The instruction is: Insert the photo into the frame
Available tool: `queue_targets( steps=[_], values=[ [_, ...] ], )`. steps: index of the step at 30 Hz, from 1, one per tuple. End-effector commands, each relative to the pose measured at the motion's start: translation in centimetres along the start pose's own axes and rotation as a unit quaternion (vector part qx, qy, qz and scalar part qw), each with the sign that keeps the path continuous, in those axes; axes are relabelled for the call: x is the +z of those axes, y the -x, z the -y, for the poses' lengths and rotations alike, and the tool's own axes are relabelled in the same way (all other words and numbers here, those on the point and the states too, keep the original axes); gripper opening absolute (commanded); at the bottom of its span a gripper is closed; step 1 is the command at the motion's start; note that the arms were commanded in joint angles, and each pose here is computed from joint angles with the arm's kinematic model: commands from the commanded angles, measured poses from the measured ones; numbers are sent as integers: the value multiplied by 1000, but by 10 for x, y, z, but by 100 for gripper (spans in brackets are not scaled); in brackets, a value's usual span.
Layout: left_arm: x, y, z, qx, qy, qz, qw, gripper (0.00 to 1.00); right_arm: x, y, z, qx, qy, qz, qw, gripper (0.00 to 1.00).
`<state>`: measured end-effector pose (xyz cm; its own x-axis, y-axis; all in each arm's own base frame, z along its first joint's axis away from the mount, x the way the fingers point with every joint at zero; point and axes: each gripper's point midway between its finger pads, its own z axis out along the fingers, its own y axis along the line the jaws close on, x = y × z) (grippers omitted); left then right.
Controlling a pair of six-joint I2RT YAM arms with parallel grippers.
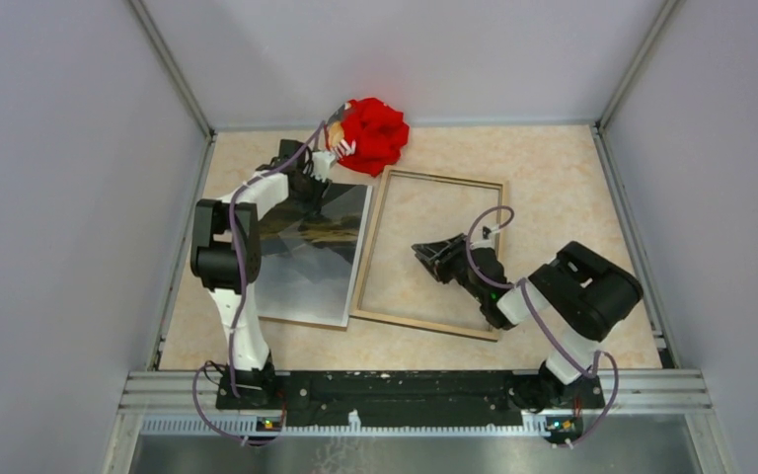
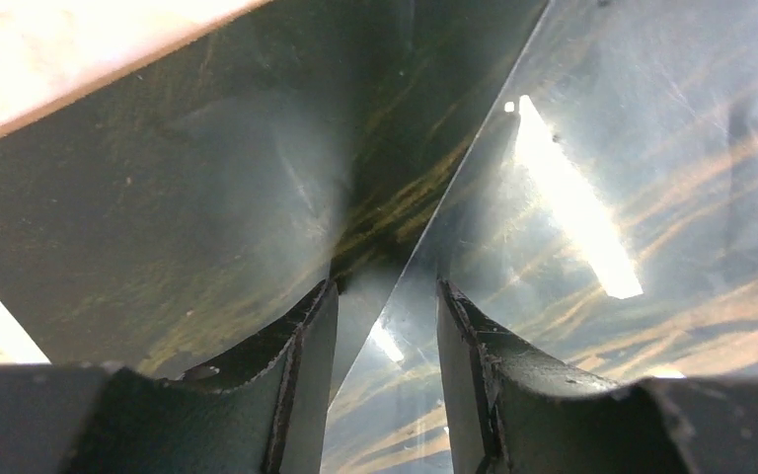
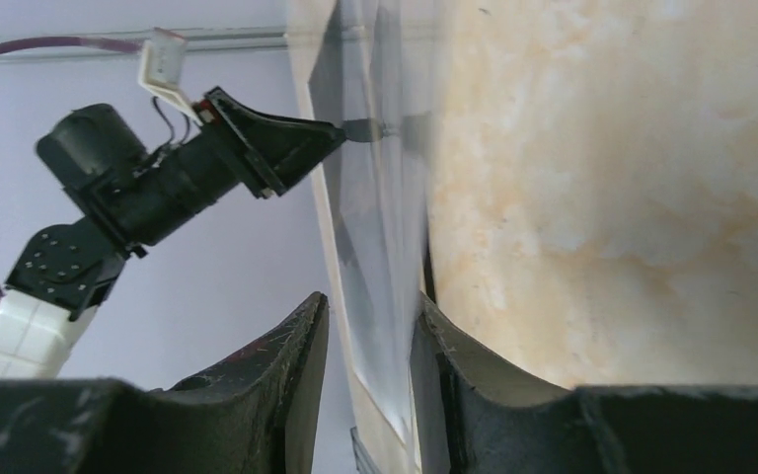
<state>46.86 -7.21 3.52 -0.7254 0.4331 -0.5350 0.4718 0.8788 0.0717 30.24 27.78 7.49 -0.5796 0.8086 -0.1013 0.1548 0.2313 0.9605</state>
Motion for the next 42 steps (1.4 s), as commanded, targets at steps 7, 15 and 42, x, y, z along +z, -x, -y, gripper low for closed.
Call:
queue_targets(
  steps=[7,15,42],
  values=[
    [-69,6,32,14,-55,32,998,64,-6,23,-106,-149,44,-9,988,0],
    [-138,25,39,40,-50,88,994,98,-60,41,-152,-308,-24,-59,949,0],
    [-96,-9,89,69,-155,28,985,92,-65,88,-80,-255,-139,-267,919,0]
  ],
)
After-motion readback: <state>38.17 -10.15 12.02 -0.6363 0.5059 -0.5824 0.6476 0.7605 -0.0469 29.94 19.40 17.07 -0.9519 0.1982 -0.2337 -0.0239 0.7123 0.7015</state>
